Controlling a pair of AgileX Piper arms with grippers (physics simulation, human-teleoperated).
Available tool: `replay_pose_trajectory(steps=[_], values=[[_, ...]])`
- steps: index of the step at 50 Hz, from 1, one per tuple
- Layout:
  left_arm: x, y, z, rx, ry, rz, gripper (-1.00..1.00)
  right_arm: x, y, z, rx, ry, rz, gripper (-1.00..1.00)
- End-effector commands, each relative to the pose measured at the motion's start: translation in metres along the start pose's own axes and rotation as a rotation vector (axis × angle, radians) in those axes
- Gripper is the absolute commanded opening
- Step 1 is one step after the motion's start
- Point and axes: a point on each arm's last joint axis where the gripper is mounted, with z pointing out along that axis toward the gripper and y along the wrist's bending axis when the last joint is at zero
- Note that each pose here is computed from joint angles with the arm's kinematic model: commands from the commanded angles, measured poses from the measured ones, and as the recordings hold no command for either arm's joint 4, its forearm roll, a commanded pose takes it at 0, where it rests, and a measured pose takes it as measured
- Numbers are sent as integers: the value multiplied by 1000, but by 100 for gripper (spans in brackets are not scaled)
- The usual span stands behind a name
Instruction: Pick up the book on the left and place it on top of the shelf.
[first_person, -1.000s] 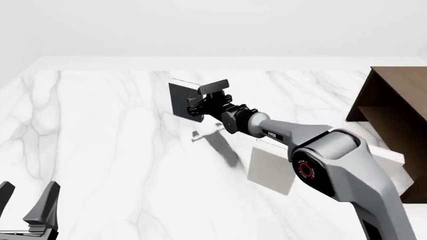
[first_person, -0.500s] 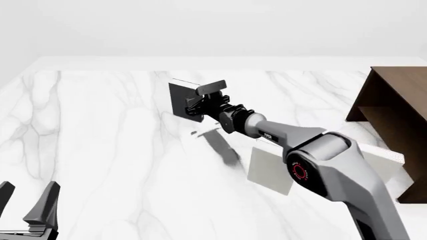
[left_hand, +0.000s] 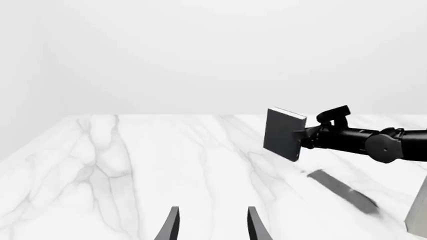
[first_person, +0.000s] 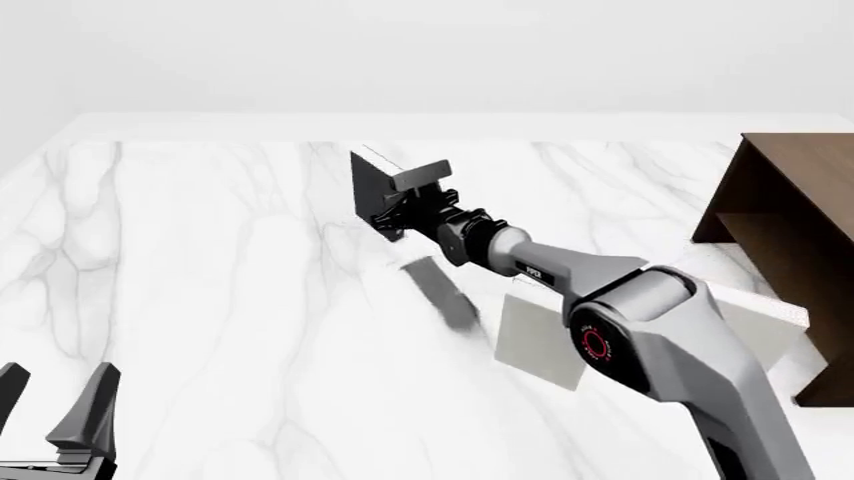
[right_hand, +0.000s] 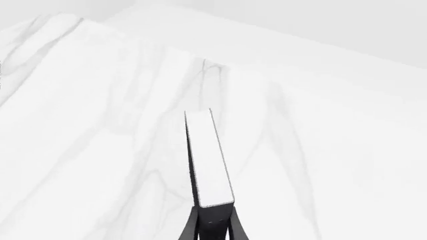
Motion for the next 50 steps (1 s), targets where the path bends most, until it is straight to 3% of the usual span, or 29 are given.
replay_pose_trajectory(steps=[1,8,11,20,28,50], values=[[0,0,0,0,0,0,100,-6,-5,-6,9,-21,8,-100],[0,0,0,0,0,0,100,-22,-4,-29,7,-56,8,-100],[0,0,0,0,0,0,100,-39,-17,-41,30,-101,5,-100],[0,0,0,0,0,0,100,-75,-11,-92,23,-164,-18,-100],[0,0,0,0,0,0,100,-94,-3,-132,11,-193,-42,-100],[0,0,0,0,0,0,100,-111,8,-206,-7,-227,-90,-100]])
